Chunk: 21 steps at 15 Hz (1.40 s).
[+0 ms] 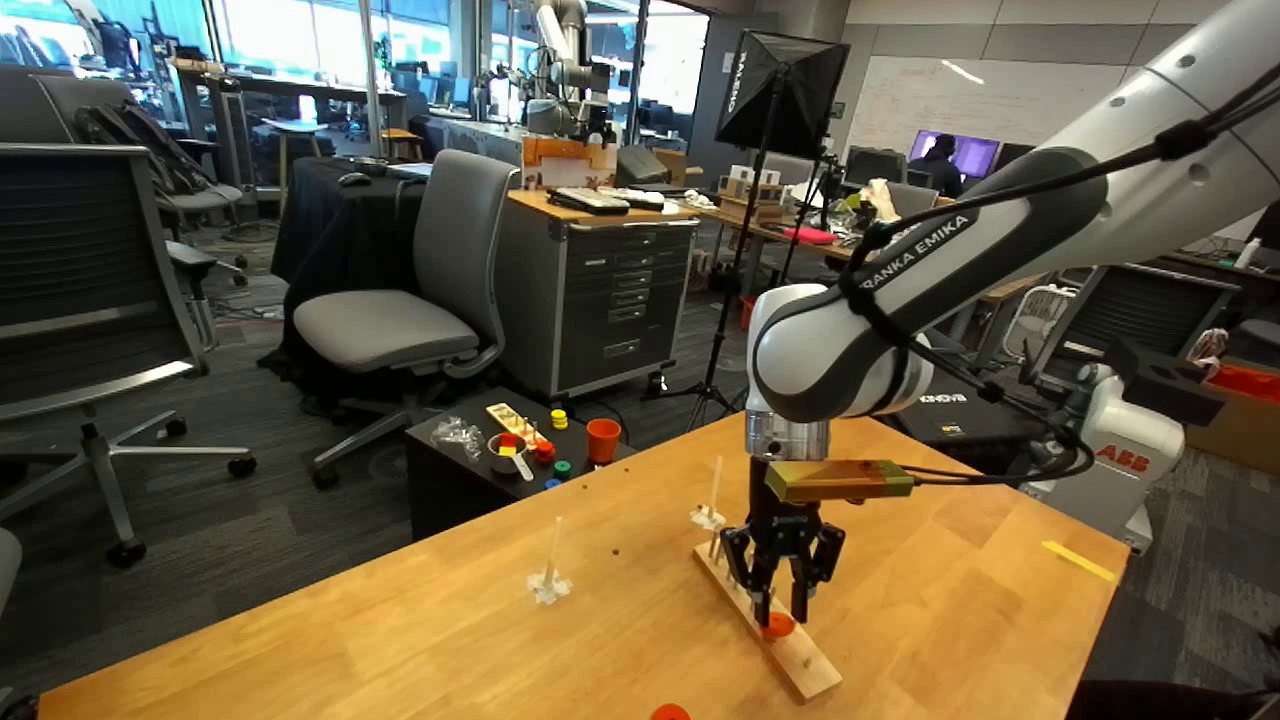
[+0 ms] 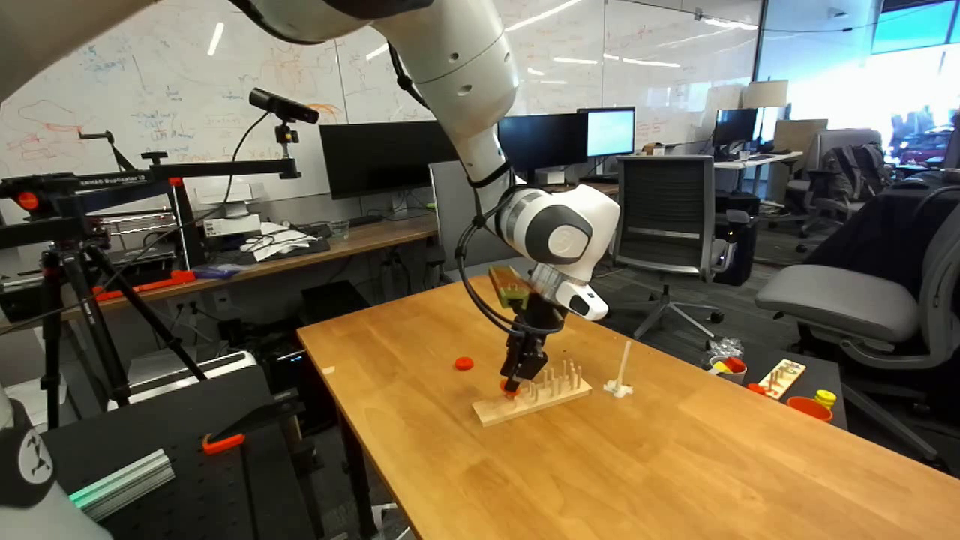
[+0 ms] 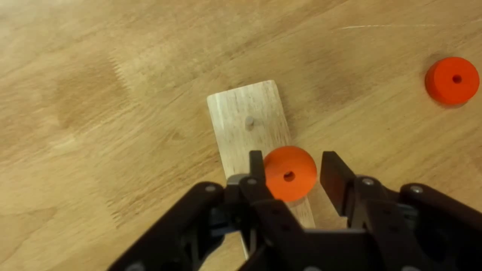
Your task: Pick up the orange ring on the right and place it on the wooden stand
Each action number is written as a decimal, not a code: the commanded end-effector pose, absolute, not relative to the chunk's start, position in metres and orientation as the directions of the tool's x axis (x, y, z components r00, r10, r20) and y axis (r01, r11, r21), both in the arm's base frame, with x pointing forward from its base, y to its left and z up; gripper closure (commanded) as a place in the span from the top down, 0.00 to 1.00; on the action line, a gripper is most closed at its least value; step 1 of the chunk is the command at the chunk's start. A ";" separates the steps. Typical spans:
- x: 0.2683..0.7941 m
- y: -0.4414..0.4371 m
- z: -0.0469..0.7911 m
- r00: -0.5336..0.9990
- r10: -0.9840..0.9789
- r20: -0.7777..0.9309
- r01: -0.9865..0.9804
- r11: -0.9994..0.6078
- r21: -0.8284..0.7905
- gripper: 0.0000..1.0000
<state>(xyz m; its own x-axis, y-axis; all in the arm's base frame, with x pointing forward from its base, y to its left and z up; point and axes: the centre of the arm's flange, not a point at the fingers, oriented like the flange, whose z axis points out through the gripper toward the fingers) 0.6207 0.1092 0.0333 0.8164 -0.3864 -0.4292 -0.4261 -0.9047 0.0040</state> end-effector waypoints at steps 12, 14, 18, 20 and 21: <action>0.620 0.133 0.056 0.840 -0.351 -0.413 -0.399 -0.916 -0.033 0.20; 0.620 0.135 0.055 0.841 -0.346 -0.416 -0.395 -0.918 -0.035 0.20; 0.620 0.137 0.052 0.840 -0.342 -0.420 -0.393 -0.919 -0.037 0.20; 0.619 0.136 0.050 0.838 -0.343 -0.425 -0.395 -0.918 -0.036 0.20; 0.619 0.135 0.048 0.836 -0.344 -0.427 -0.396 -0.918 -0.036 0.20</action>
